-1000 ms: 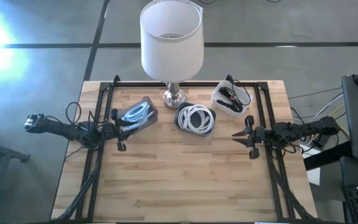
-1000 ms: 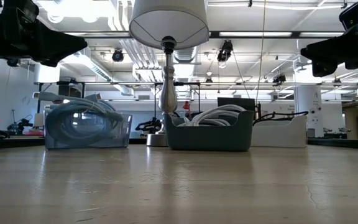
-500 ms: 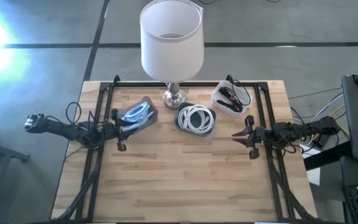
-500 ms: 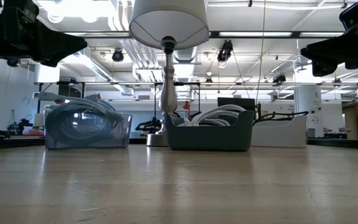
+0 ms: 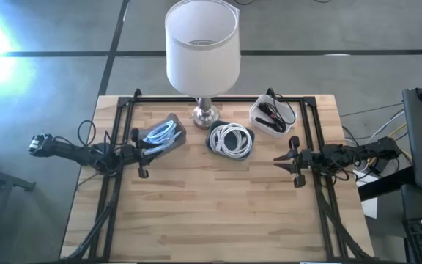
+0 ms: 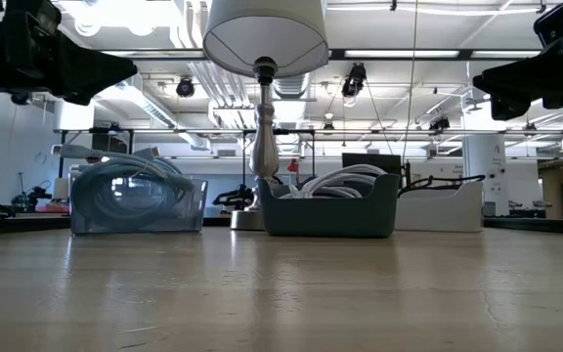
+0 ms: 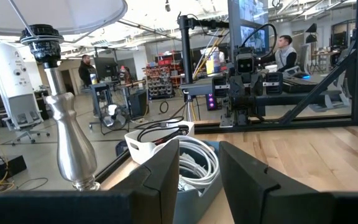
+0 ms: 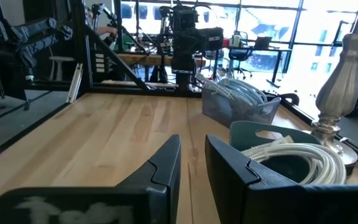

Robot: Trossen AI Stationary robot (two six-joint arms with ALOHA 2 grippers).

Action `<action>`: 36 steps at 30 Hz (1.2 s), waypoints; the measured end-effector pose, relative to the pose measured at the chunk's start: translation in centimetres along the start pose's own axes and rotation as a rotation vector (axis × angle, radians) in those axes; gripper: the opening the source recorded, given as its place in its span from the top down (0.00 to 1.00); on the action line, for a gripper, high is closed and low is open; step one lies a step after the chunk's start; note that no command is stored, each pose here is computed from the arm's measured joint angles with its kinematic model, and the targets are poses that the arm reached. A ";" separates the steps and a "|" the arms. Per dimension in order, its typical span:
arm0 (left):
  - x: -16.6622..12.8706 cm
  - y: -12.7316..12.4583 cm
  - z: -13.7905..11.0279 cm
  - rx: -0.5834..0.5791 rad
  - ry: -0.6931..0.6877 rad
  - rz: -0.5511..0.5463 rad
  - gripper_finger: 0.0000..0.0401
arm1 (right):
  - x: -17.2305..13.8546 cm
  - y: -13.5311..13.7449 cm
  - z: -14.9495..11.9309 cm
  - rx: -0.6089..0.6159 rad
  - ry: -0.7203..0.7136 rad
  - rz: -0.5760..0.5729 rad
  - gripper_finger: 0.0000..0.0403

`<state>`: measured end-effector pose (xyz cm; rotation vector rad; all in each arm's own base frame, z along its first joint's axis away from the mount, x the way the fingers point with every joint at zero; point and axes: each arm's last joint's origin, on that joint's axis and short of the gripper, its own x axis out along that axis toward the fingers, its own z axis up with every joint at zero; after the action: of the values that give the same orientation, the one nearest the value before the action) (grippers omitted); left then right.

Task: Pick & Place USB Port
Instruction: Return to Home Position

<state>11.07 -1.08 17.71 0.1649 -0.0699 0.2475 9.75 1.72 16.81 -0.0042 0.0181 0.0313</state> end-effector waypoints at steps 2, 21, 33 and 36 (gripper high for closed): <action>0.0 0.0 0.0 0.000 0.000 0.000 0.71 | 0.0 0.0 0.0 -0.007 0.000 0.000 0.83; 0.0 0.0 0.0 0.000 0.000 0.000 0.71 | 0.0 0.0 0.0 -0.007 0.000 -0.001 0.83; 0.0 0.0 0.0 0.000 0.000 0.000 0.71 | 0.0 0.0 0.0 0.004 0.000 -0.001 0.83; 0.0 0.0 0.0 -0.001 -0.001 0.000 0.71 | 0.0 0.0 0.0 0.003 0.000 -0.001 0.83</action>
<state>11.07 -1.08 17.72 0.1643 -0.0706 0.2474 9.76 1.72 16.81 -0.0012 0.0181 0.0305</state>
